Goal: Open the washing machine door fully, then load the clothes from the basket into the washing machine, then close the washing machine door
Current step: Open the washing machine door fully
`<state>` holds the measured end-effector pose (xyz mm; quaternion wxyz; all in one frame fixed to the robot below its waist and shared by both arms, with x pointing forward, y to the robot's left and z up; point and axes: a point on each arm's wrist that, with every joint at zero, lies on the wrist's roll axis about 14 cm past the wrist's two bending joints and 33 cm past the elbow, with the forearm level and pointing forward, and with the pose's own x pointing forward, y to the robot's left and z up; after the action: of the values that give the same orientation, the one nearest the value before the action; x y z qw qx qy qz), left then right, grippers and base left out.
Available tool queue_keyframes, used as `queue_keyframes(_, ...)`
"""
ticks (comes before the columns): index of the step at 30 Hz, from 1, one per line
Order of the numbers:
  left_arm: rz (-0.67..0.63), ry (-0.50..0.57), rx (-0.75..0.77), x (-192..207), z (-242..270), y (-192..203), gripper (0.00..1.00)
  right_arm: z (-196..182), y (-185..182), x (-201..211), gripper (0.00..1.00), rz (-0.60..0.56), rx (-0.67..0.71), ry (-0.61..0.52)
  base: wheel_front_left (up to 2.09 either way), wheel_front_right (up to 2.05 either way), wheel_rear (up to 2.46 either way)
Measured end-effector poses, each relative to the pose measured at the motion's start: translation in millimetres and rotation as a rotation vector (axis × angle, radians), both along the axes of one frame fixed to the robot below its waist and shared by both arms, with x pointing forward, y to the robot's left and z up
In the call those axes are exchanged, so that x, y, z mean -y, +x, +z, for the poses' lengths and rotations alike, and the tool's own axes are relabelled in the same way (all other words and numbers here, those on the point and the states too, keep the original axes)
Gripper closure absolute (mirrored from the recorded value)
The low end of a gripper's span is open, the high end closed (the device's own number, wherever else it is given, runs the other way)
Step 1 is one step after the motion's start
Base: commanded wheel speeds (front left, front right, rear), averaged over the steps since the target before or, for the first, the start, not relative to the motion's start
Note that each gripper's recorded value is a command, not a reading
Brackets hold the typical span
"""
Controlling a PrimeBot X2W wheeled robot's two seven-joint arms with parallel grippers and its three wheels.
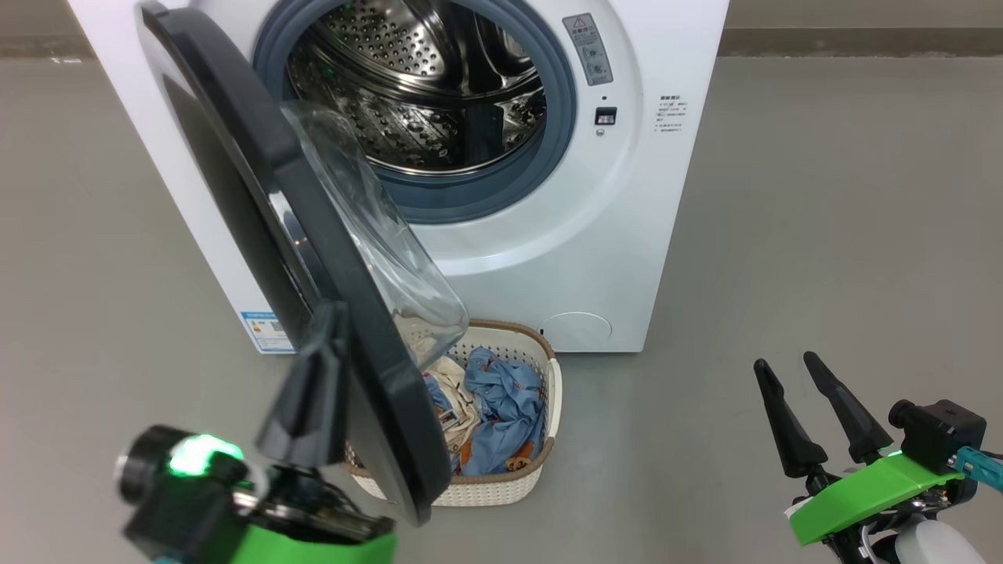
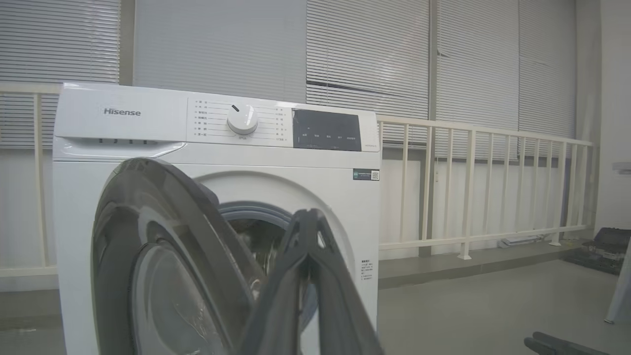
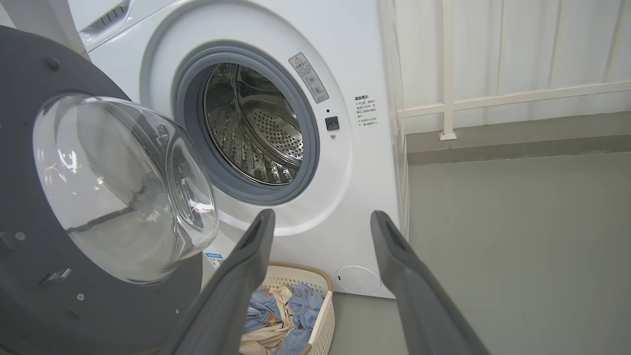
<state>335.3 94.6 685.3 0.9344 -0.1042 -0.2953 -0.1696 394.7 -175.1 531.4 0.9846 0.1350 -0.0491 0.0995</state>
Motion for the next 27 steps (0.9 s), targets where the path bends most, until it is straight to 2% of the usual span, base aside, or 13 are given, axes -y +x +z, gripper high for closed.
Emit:
queue_keyframes(6, -0.115, -0.003, -0.047, 31, -9, -3, 1.00, 0, -2, 2, 0.00, -0.006, -0.001, 0.003, 0.00, 0.00, 0.00)
queue_keyframes(15, -0.236, -0.009, -0.228, 66, -60, 9, 1.00, -5, -7, 11, 0.00, -0.035, -0.014, 0.014, 0.00, 0.00, 0.00)
queue_keyframes(27, -0.275, -0.045, -0.476, 78, -134, 24, 1.00, -9, -6, 22, 0.00, -0.068, -0.027, 0.014, 0.00, 0.00, 0.00)
